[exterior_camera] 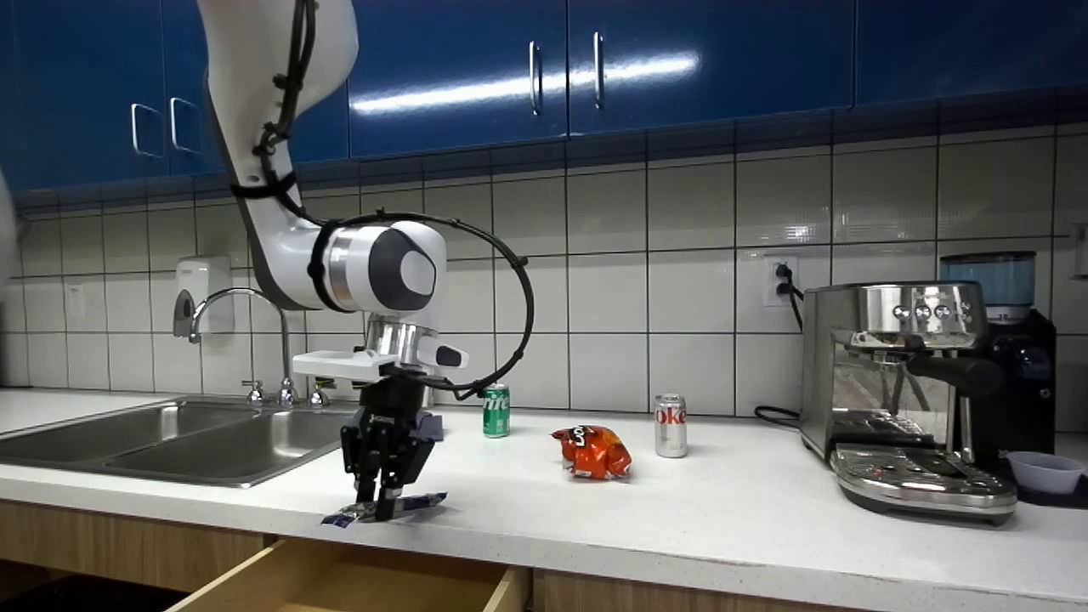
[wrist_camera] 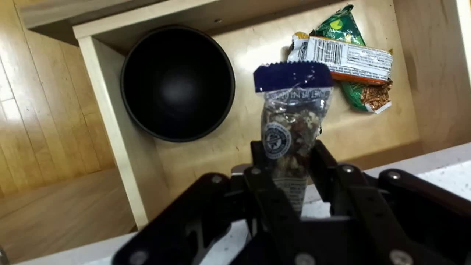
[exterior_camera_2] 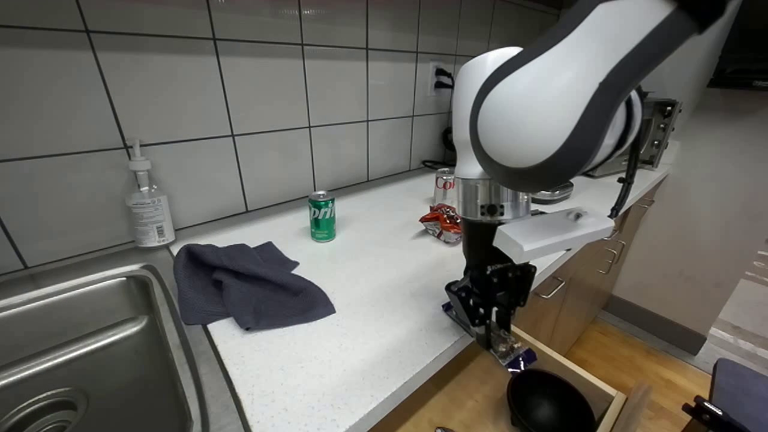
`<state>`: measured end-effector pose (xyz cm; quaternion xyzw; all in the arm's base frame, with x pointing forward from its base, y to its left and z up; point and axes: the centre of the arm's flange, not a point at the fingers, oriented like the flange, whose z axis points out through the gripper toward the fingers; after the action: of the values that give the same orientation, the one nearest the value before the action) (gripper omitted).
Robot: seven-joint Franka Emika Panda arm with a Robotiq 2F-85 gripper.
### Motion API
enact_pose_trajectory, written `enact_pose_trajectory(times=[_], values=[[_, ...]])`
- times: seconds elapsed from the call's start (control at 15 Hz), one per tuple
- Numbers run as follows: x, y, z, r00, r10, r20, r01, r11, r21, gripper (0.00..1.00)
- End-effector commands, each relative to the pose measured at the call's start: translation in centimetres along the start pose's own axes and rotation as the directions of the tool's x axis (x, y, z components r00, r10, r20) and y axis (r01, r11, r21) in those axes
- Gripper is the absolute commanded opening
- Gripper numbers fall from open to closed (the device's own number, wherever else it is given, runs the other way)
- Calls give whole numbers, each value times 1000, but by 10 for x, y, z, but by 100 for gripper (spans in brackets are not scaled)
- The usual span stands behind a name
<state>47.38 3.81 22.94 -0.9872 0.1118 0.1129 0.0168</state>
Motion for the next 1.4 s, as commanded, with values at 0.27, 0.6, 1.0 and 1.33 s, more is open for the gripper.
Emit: enact_pose_trajectory(times=[0.27, 0.6, 1.0, 1.33], values=[[-83, -15, 31, 981, 190, -30, -189, 981, 49, 9], [-88, -32, 49, 938, 342, -61, -338, 939, 67, 9], [-67, -43, 64, 868, 484, -109, -471, 873, 128, 9], [-61, -49, 71, 851, 512, -112, -498, 857, 133, 59]])
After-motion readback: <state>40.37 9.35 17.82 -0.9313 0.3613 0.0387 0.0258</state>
